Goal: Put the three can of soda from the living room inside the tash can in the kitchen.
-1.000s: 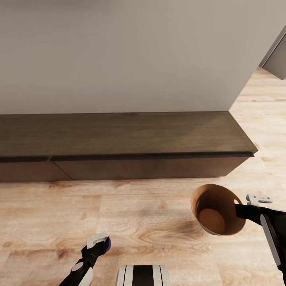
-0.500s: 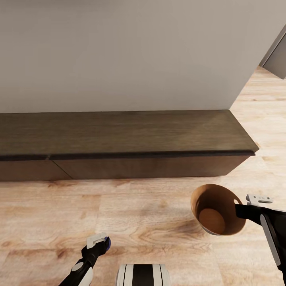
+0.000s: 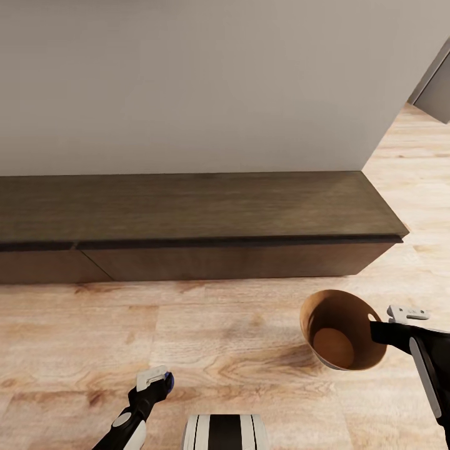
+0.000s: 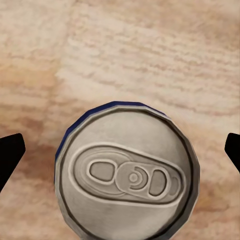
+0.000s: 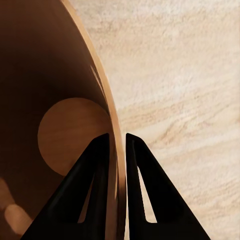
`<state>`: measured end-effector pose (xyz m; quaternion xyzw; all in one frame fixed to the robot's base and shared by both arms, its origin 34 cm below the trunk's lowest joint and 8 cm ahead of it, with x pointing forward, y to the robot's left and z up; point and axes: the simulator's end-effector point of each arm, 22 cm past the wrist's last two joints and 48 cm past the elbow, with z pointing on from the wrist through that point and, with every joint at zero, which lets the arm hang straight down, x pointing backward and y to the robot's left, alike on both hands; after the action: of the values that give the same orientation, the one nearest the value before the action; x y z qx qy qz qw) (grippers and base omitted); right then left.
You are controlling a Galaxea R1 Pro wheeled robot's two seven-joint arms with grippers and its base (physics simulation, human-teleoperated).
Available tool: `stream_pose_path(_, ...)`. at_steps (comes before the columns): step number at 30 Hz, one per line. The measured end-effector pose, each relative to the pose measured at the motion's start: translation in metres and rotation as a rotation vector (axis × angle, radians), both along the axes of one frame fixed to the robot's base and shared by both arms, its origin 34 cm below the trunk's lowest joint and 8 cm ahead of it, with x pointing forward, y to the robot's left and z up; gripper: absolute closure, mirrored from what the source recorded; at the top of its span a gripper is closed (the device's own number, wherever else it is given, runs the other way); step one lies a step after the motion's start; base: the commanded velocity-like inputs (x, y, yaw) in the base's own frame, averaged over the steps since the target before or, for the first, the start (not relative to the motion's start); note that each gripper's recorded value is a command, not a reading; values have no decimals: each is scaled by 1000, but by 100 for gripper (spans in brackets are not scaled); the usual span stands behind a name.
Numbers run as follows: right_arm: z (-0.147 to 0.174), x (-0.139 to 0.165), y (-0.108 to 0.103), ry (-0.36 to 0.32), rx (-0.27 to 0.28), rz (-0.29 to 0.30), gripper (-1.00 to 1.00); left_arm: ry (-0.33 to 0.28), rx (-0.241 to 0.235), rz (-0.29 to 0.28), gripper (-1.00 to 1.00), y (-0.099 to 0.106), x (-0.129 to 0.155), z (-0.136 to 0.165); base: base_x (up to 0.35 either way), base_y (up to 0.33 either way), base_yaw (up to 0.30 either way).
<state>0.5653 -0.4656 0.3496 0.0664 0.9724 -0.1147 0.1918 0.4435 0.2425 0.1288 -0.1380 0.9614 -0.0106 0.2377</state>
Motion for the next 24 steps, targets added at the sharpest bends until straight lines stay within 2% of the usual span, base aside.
stream_pose_path(24,-2,0,0,-2,-1,0,100,2,0,0,-100,0,-1,-3,0,0,0)
